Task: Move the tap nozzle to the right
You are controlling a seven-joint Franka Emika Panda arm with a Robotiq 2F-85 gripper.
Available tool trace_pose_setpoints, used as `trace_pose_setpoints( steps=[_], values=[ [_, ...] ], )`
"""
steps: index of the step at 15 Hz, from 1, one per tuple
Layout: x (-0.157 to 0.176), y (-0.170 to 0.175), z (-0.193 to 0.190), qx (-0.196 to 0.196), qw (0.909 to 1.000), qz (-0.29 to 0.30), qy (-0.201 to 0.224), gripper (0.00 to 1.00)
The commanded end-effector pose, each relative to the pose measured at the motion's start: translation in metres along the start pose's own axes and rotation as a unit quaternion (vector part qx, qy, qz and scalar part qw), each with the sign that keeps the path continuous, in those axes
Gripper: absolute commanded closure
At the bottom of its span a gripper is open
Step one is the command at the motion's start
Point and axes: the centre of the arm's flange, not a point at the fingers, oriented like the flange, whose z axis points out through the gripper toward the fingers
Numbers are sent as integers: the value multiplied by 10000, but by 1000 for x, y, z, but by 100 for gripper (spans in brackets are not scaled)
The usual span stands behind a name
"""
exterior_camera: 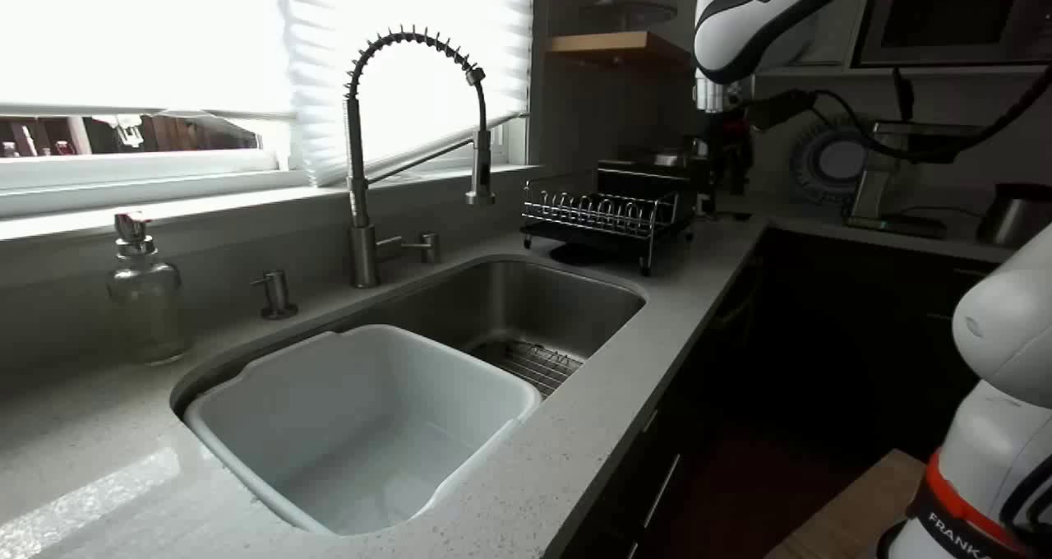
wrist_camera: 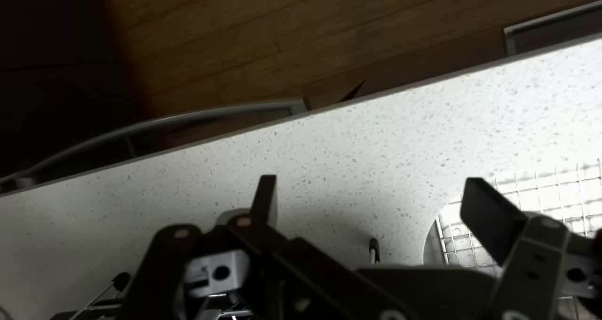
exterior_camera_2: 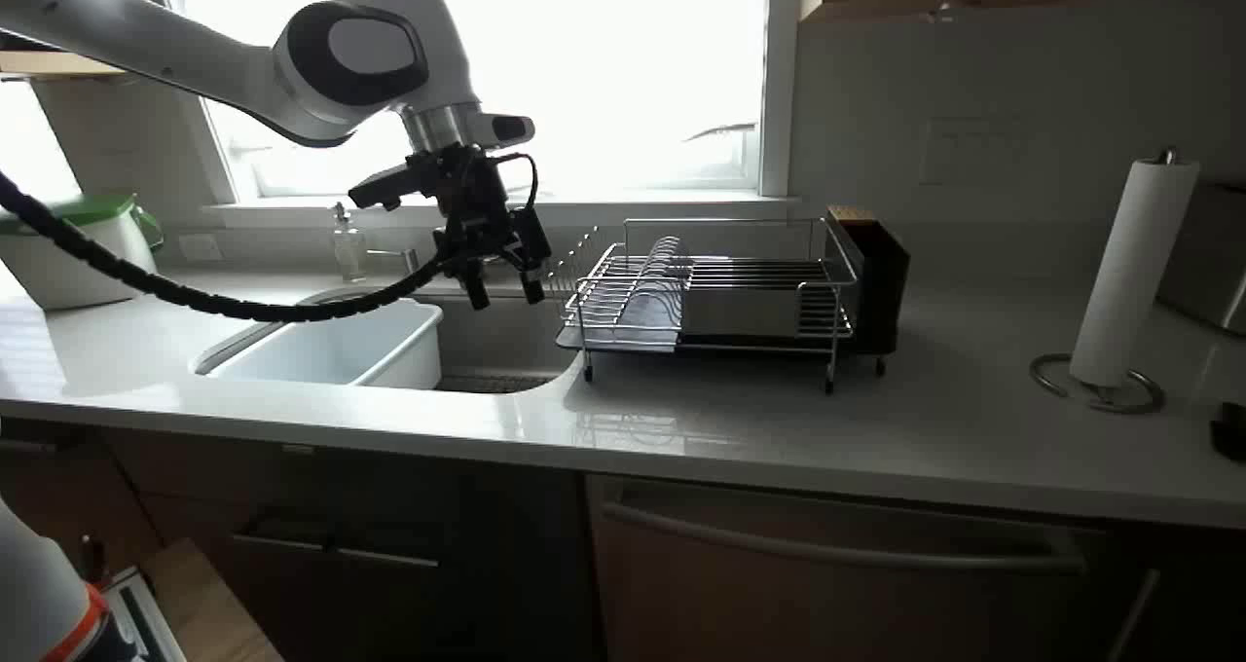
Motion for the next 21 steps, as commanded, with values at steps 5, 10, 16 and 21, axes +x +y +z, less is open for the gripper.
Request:
trace_pose_setpoints(
  steps=[5,10,16,21],
  values=[
    [0,0,0,0,10000,0,0,0],
    [28,-63,-36,531,9947,-676,560,0],
    [65,-192,-99,1784,9627,-1486,1391,0],
    [91,-250,-115,2266,9229,-1912,2457,26]
  ],
)
